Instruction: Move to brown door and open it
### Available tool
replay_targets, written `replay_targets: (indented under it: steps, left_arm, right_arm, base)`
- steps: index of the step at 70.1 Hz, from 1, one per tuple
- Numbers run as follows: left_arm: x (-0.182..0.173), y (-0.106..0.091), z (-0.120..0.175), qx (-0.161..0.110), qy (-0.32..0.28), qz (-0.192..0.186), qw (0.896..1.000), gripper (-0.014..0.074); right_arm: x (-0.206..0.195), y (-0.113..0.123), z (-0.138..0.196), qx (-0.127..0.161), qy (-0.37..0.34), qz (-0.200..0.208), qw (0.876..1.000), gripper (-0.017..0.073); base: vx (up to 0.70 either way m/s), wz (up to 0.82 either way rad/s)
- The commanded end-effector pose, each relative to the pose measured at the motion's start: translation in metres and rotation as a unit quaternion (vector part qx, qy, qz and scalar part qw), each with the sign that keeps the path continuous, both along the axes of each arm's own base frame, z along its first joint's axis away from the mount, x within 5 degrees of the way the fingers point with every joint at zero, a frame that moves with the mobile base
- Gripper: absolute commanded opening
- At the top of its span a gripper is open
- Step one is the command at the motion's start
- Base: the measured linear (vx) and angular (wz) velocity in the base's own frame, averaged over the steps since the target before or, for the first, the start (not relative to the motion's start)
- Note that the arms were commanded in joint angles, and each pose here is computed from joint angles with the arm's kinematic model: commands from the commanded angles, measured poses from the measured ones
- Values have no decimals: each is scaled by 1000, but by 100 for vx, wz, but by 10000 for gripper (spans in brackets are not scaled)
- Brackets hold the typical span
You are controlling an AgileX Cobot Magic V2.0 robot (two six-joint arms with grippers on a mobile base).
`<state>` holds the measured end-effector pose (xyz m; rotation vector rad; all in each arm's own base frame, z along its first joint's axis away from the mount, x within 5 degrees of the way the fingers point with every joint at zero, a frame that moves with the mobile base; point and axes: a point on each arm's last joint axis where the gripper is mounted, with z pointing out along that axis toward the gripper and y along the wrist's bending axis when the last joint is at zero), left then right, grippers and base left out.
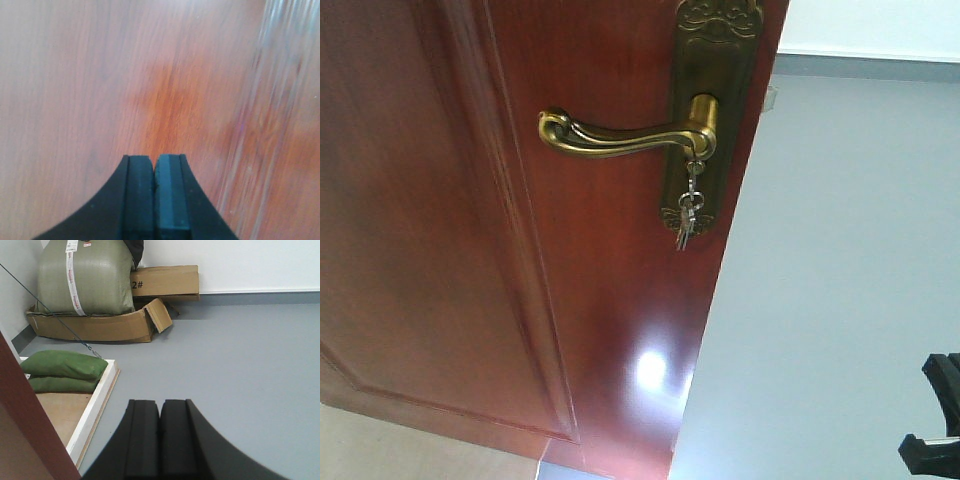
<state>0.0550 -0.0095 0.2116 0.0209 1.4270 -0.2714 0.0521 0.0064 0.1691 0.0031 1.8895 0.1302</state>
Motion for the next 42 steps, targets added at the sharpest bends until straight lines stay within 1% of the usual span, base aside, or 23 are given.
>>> replay_targets:
  steps: [1,42]
  left_arm:
    - [-2,1,-1,-8,-36,4,999,17]
    - [-2,1,-1,-8,-35,4,999,17]
  right_arm:
    - [1,-1,7,-5,-48,-3,999,0]
    - [1,-1,7,-5,-48,-3,999,0]
  base:
    - [0,0]
    - [0,0]
